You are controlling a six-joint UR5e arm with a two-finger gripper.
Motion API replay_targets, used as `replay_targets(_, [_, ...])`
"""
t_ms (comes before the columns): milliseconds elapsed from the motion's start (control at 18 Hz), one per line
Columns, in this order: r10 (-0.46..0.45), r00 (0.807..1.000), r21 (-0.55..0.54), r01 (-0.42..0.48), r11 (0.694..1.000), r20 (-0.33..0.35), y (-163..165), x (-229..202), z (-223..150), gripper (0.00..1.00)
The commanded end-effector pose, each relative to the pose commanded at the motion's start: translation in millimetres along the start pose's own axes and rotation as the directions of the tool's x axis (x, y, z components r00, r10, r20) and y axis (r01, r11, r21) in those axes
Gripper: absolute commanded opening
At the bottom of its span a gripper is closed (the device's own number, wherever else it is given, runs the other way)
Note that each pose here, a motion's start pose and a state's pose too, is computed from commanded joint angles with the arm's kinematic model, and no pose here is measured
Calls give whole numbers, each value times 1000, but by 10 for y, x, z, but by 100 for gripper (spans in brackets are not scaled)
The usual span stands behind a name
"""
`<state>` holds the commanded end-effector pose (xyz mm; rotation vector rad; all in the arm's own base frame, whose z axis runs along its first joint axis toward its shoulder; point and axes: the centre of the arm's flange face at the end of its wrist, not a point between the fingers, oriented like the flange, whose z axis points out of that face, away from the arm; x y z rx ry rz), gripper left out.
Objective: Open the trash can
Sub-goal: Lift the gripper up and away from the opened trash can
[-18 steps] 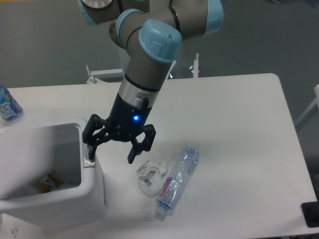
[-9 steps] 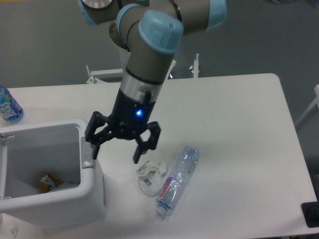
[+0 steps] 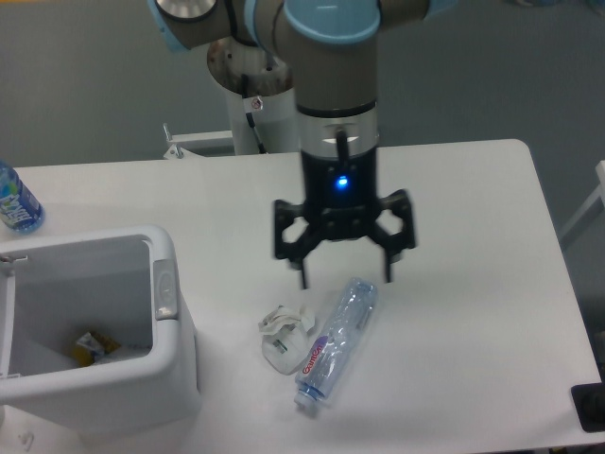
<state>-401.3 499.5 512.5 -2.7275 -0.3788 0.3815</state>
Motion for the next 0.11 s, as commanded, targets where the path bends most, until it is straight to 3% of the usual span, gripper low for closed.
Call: replay_targets(111, [69,998,-25,-69,997,7,78,-125,11,100])
